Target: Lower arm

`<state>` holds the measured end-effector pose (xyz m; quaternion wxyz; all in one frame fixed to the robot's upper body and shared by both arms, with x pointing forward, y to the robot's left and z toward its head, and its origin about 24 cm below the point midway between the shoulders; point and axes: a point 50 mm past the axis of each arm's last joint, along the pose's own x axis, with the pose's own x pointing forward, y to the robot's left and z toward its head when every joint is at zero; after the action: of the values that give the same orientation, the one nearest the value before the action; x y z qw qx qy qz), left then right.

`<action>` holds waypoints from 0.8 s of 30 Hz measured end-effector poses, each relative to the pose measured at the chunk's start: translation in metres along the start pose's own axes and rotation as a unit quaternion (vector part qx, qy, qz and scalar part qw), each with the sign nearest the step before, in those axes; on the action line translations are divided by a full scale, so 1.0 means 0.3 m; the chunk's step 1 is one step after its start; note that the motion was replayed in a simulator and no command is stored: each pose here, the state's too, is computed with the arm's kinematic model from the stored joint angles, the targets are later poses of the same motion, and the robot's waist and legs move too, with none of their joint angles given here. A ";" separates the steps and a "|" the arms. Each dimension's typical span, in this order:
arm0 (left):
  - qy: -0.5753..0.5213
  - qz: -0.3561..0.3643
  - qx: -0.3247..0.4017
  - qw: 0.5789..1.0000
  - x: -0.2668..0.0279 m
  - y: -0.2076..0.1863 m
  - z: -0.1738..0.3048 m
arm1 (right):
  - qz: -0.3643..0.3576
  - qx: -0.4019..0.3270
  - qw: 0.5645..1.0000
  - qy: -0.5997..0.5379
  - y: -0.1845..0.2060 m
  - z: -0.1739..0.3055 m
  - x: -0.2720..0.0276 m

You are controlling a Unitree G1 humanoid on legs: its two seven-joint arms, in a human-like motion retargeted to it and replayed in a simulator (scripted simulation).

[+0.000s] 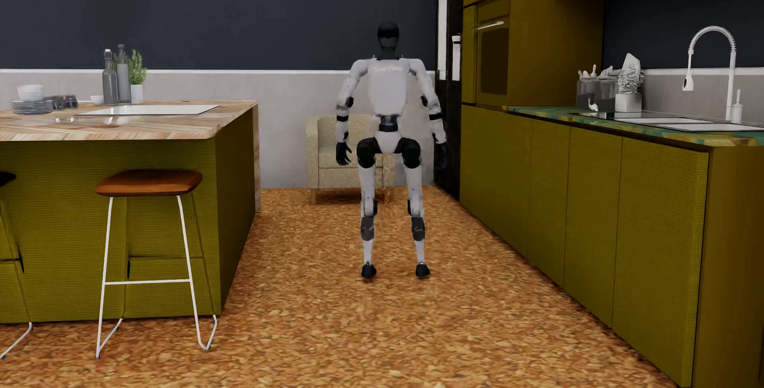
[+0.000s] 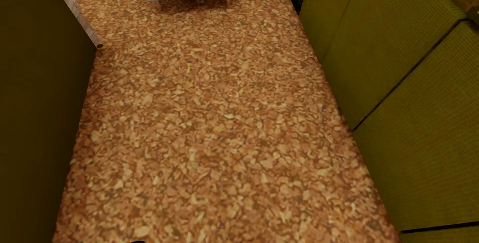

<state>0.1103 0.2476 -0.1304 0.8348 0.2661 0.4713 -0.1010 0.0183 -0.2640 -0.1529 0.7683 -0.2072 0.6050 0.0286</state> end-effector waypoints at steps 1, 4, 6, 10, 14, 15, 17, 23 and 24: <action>-0.009 0.006 -0.005 1.000 -0.006 0.011 0.007 | -0.010 0.014 1.000 -0.017 -0.018 0.024 -0.001; -0.015 0.019 -0.010 1.000 -0.015 0.036 0.006 | -0.027 0.028 0.997 -0.064 -0.054 0.095 -0.006; -0.002 0.018 -0.005 1.000 -0.014 0.039 -0.011 | -0.026 0.022 0.996 -0.078 -0.055 0.129 -0.001; 0.015 0.018 0.001 1.000 -0.013 0.046 -0.034 | -0.022 0.017 0.994 -0.103 -0.048 0.178 -0.001; -0.014 0.029 -0.004 0.999 -0.002 0.068 0.022 | -0.024 0.016 0.992 -0.119 -0.053 0.207 -0.004; -0.025 0.029 -0.003 0.999 0.002 0.071 0.045 | -0.026 0.015 0.992 -0.122 -0.061 0.215 -0.004; -0.048 0.026 0.001 0.999 0.011 0.067 0.092 | -0.035 0.010 0.991 -0.129 -0.086 0.233 -0.004; -0.138 0.010 0.097 0.986 0.065 0.082 0.360 | -0.060 -0.103 0.967 -0.224 -0.186 0.536 -0.020; -0.158 0.014 0.125 0.979 0.074 0.098 0.440 | -0.071 -0.132 0.956 -0.251 -0.209 0.632 -0.037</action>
<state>0.2313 0.2029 -0.0841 0.8603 0.3556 0.3129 -0.1883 0.2077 -0.2520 -0.0901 0.8613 -0.3350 0.3674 0.1048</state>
